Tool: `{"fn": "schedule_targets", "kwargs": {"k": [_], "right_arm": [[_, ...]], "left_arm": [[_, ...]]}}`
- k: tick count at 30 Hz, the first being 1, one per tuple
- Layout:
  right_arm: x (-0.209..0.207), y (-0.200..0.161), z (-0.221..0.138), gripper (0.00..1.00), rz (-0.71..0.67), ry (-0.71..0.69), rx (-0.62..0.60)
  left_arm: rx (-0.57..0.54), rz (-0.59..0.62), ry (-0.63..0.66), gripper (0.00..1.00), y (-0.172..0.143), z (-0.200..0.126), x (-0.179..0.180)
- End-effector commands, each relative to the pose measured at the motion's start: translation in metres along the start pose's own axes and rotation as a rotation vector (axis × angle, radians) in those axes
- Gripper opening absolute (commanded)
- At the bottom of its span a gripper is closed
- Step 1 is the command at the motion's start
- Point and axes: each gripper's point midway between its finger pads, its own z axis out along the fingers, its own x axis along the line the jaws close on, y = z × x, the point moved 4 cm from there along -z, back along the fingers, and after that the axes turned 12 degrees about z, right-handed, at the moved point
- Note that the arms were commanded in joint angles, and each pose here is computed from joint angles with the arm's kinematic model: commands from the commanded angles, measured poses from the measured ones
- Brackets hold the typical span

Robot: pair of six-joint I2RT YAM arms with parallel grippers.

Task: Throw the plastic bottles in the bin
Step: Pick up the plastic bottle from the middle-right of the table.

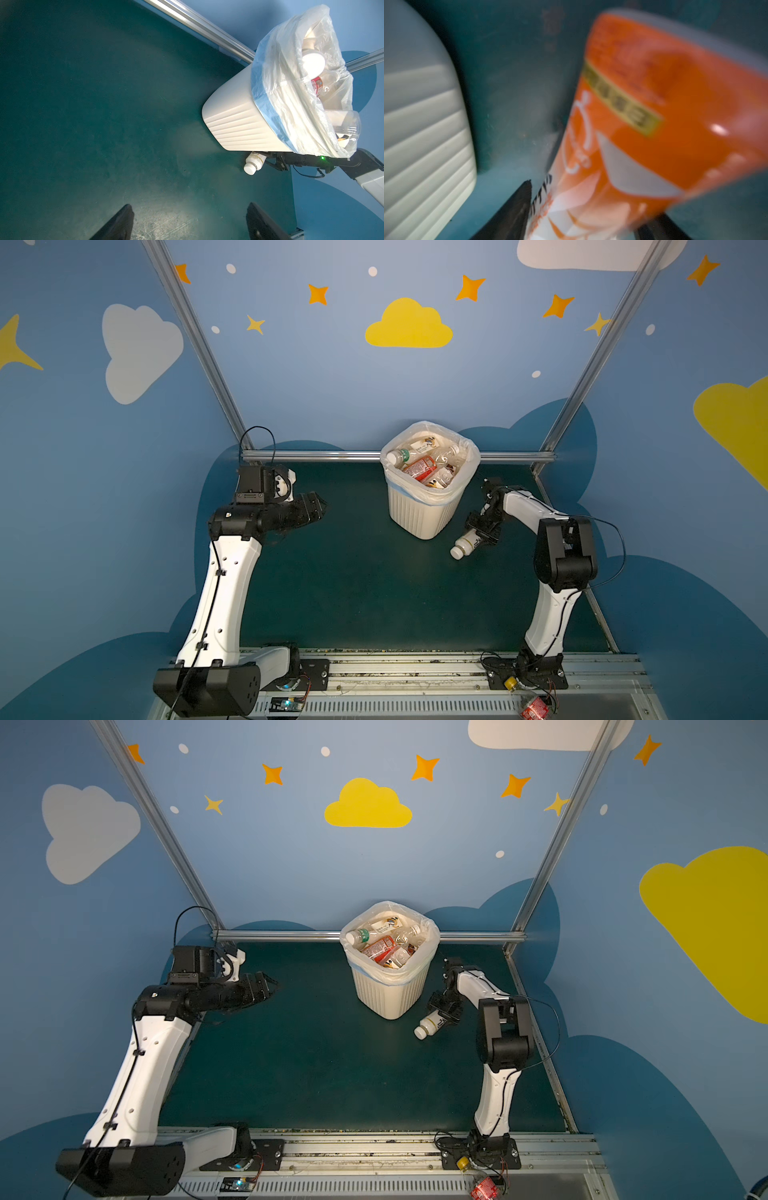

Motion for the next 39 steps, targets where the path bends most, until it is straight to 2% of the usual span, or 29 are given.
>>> {"fn": "schedule_targets", "kwargs": {"k": [1,4,12,18,23,27,31,34,36,39], "right_arm": [[-0.009,-0.007,0.0,0.61,-0.026,-0.043,0.028],[-0.013,-0.011,-0.007,0.52,-0.029,-0.022,0.023],[-0.027,-0.031,-0.065,0.5,-0.08,0.056,-0.05],[-0.04,-0.055,-0.125,0.5,-0.129,0.11,-0.131],[-0.029,-0.066,-0.195,0.51,-0.18,0.208,-0.215],[0.012,-0.075,-0.266,0.52,-0.241,0.402,-0.288],[0.098,-0.085,-0.323,0.56,-0.381,0.674,-0.348],[0.165,-0.073,-0.333,0.6,-0.425,0.81,-0.349],[0.199,-0.061,-0.33,0.67,-0.411,0.874,-0.338],[0.216,-0.038,-0.315,0.76,-0.345,0.856,-0.359]], "left_arm": [[0.025,0.0,-0.015,0.86,-0.006,0.002,0.002],[0.046,-0.017,-0.023,0.86,-0.01,0.008,0.005],[0.097,-0.063,-0.062,0.86,-0.023,0.024,0.009],[0.182,-0.108,-0.111,0.86,-0.041,0.042,0.011],[0.209,-0.144,-0.142,0.86,-0.044,0.05,0.01],[0.197,-0.147,-0.149,0.86,-0.04,0.049,0.007],[0.196,-0.153,-0.152,0.86,-0.04,0.049,0.005],[0.202,-0.154,-0.158,0.86,-0.041,0.053,0.001],[0.205,-0.152,-0.157,0.86,-0.043,0.054,-0.001],[0.205,-0.151,-0.145,0.86,-0.046,0.052,-0.002]]}}
